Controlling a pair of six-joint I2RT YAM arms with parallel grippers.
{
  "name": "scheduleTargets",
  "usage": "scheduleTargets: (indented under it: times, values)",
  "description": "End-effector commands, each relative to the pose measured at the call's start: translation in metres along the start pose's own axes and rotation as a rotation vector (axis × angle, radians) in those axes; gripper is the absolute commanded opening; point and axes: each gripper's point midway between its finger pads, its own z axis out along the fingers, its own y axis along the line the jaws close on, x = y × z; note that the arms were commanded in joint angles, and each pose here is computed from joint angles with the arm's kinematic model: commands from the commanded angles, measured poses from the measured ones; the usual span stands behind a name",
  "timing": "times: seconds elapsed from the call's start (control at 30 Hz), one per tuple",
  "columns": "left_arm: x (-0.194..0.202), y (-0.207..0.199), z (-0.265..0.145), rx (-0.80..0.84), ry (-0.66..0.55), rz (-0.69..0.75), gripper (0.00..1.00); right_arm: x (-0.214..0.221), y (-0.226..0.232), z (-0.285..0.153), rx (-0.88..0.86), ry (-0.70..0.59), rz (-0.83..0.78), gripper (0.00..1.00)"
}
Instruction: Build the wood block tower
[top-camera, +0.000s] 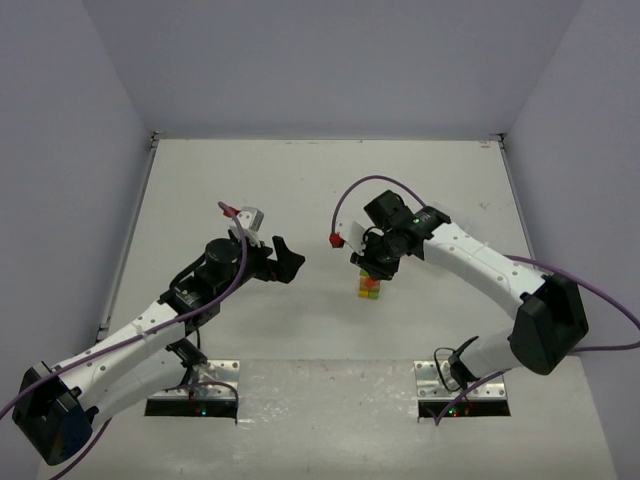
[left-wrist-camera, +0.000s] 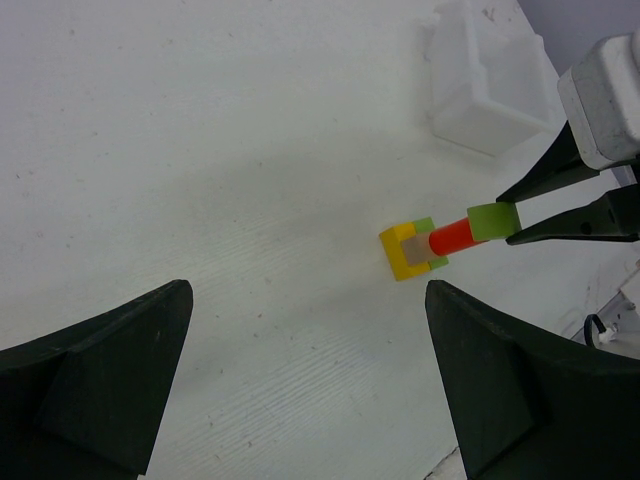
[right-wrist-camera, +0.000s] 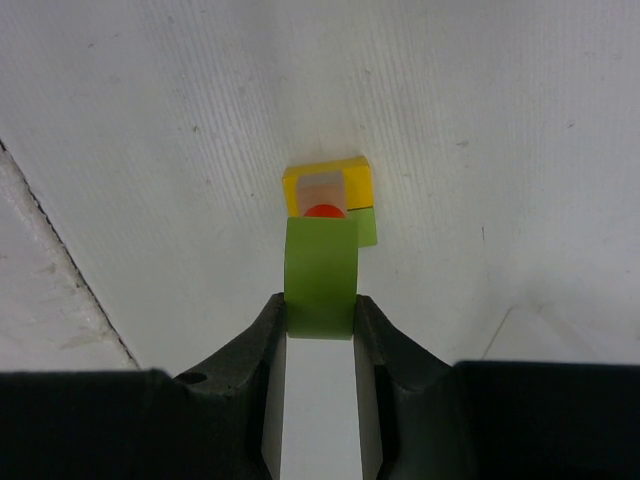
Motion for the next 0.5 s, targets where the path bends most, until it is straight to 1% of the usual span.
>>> scheduleTargets:
  times: [0.0,0.33,0.47]
  values:
    - [-0.0294,-0.0145,-0.0018,0.045,-0.079,0.012,1.0,-0.0122,-0.0075,0.0008,0.02,-0.028,-0.021,0.27]
    - [-0.028,-0.0151,-0.0014,0.051,-0.075,0.014,1.0,-0.0154,-0.012,0.0004,0.05,-0.047,-0.017,0.3]
    - [-0.0284,-0.0153,-0.0014,0.051,-0.075,0.014,1.0,-0.0122,-0.0112,0.0043,0.038,-0.032,-0.016,0.31]
